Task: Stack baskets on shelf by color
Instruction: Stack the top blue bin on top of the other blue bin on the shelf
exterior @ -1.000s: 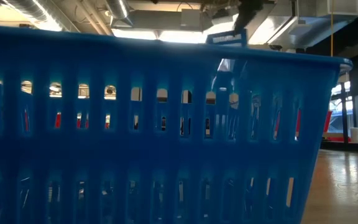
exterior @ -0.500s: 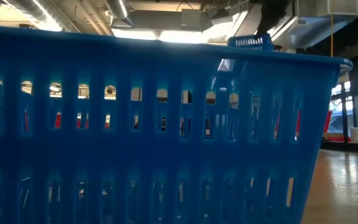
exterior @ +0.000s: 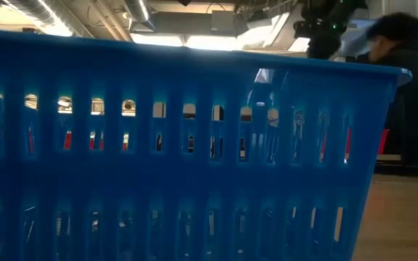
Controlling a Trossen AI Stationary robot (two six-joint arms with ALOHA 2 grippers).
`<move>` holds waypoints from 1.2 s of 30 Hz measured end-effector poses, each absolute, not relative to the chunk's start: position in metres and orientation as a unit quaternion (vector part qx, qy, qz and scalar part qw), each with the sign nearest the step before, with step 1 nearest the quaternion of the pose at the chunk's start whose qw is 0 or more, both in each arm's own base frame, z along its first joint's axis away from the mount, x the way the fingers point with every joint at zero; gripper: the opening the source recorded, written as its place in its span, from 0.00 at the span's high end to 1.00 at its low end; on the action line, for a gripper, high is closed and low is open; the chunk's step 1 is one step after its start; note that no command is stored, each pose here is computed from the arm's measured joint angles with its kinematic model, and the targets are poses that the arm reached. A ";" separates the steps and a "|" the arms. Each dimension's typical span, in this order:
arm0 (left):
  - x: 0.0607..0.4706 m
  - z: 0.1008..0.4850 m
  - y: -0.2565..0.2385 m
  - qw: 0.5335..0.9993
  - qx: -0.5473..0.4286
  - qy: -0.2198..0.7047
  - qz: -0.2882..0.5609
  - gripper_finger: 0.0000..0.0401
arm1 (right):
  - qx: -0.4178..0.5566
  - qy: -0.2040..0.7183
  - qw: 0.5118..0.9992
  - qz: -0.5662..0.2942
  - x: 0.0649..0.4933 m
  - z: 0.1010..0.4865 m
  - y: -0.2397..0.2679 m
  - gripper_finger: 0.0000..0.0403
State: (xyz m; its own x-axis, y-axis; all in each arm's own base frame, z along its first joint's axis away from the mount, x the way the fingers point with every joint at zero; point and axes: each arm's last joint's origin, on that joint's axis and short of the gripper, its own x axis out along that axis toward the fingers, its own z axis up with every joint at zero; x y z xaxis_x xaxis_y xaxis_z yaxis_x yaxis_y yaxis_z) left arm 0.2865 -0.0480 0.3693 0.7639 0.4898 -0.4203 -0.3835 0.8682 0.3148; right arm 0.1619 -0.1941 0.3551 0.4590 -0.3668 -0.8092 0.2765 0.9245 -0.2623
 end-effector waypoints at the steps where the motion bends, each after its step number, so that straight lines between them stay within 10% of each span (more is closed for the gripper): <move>1: 0.286 0.369 -0.048 0.933 0.104 0.251 0.234 0.88 | -0.046 0.486 0.852 -0.190 0.161 0.351 -0.196 1.00; 36: 0.287 0.369 -0.047 0.934 0.090 0.248 0.240 0.88 | -0.022 0.475 0.859 -0.193 0.166 0.346 -0.207 0.77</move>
